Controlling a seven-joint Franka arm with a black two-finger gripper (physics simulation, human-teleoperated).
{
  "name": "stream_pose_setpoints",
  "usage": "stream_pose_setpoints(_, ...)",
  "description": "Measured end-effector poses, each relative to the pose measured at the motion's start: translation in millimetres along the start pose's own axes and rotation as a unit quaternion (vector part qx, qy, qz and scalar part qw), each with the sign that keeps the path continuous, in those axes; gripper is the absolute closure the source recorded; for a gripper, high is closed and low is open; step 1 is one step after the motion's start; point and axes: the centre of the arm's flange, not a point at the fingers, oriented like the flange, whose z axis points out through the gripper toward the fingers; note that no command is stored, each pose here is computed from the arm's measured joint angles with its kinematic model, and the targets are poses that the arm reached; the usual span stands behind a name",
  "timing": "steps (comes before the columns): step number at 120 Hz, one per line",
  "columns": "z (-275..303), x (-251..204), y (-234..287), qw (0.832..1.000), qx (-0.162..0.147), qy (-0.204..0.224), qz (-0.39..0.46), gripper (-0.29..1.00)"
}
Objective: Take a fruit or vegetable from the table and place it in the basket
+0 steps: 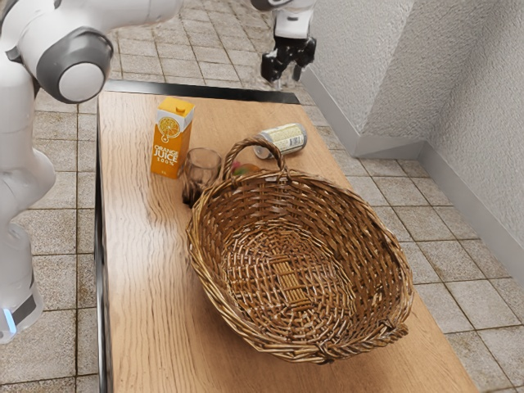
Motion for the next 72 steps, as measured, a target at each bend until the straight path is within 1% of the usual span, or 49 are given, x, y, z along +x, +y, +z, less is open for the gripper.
stream_pose_setpoints(3, -30, 15, 0, 1.0, 0.023, -0.008, 0.017, 0.16)
stream_pose_setpoints(6, -43, 20, 1, 0.999, 0.03, -0.014, 0.022, 0.13)
stream_pose_setpoints(13, -6, -15, -9, 0.999, -0.009, -0.031, -0.022, 0.09)
stream_pose_setpoints(20, 17, -64, -12, 0.996, -0.044, -0.019, -0.076, 0.06)
stream_pose_setpoints(26, 51, -76, -15, 0.992, -0.079, -0.014, -0.097, 0.04)
stream_pose_setpoints(33, 72, -79, -15, 0.989, -0.103, -0.004, -0.109, 0.03)
stream_pose_setpoints(48, 83, -78, -13, 0.985, -0.125, 0.016, -0.117, 0.01)
stream_pose_setpoints(72, 85, -76, -10, 0.983, -0.138, 0.027, -0.12, 0.0)
